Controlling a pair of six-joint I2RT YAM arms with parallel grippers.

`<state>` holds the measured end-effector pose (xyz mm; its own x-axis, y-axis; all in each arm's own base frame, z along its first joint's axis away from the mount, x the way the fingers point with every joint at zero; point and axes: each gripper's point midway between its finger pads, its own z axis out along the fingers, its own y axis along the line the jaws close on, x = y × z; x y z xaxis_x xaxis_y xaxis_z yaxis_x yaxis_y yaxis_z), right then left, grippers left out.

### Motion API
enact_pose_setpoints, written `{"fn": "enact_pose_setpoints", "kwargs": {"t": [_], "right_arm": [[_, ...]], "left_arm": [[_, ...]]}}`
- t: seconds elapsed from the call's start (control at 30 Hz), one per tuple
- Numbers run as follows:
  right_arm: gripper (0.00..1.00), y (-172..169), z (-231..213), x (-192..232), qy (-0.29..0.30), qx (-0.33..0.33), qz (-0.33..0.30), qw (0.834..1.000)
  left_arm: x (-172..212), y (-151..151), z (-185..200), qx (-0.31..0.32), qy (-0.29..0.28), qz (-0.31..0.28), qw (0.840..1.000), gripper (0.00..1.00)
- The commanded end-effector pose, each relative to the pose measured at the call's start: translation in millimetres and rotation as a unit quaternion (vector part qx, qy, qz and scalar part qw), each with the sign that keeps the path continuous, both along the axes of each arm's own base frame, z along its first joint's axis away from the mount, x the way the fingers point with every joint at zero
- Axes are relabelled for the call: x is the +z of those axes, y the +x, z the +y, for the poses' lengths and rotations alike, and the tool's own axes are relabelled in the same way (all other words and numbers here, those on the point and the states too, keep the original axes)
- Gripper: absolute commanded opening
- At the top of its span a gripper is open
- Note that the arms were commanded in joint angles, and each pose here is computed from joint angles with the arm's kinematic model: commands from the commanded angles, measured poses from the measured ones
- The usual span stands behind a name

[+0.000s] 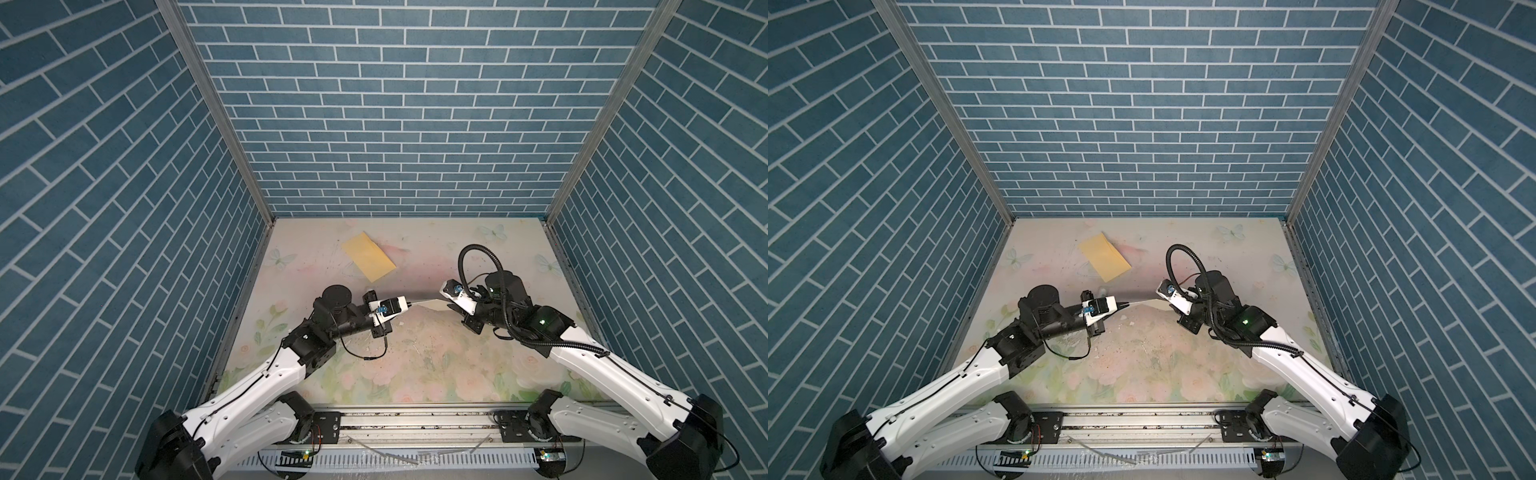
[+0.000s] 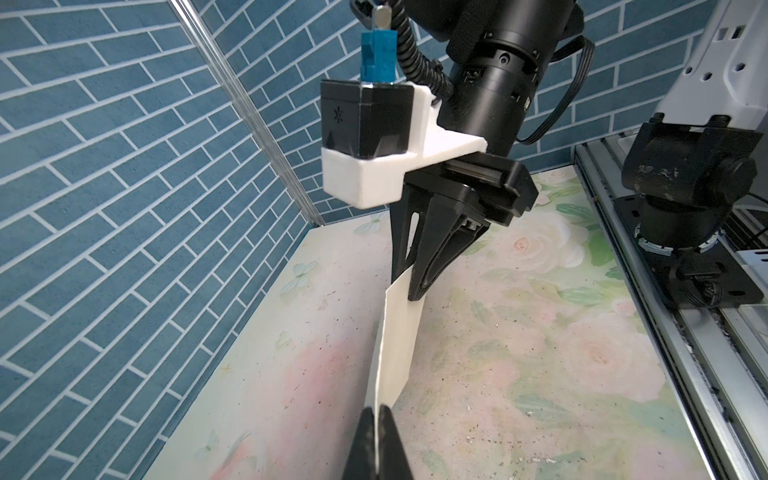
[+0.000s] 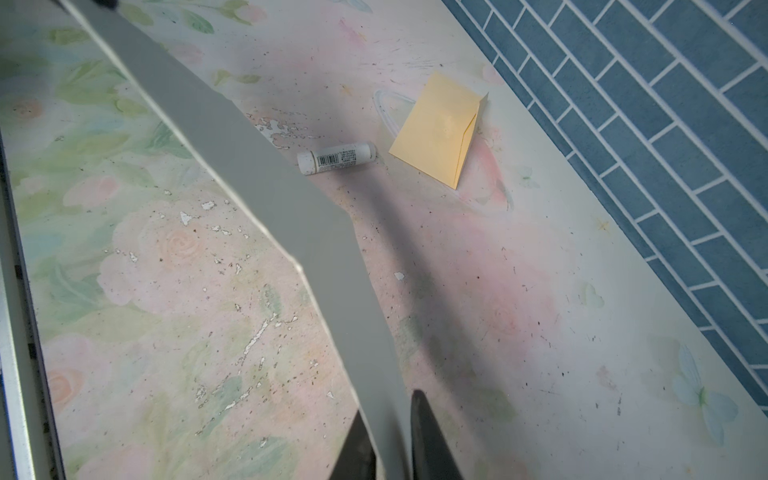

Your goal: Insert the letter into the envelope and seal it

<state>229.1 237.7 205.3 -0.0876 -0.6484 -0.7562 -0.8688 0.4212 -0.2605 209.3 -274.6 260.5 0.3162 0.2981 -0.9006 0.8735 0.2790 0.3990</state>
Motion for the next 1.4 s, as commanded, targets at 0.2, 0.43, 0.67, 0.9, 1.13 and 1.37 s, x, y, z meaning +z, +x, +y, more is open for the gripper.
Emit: {"fn": "enact_pose_setpoints", "kwargs": {"t": [0.2,0.43,0.67,0.9,1.13,1.37], "right_arm": [[0.0,-5,-3,-2,0.005,0.001,0.015,1.0],[0.0,-5,3,6,0.026,0.006,0.012,1.0],[0.0,8,-7,-1,-0.004,-0.023,-0.012,1.0],[0.0,6,-6,-2,-0.013,0.002,-0.038,0.999],[0.0,-9,8,8,0.023,0.054,-0.032,0.998],[0.0,-23,21,14,0.051,0.087,0.014,0.995]], "left_arm": [[3,-5,0,-0.008,-0.004,-0.006,1.0,0.0],[5,-5,-2,-0.011,-0.011,-0.001,1.0,0.11],[37,-13,10,0.004,-0.036,-0.014,0.999,0.44],[66,-23,22,0.014,-0.077,-0.04,0.996,0.61],[41,-17,3,-0.023,-0.043,0.007,0.999,0.63],[22,-17,-15,-0.069,-0.034,0.031,0.997,0.63]]}}
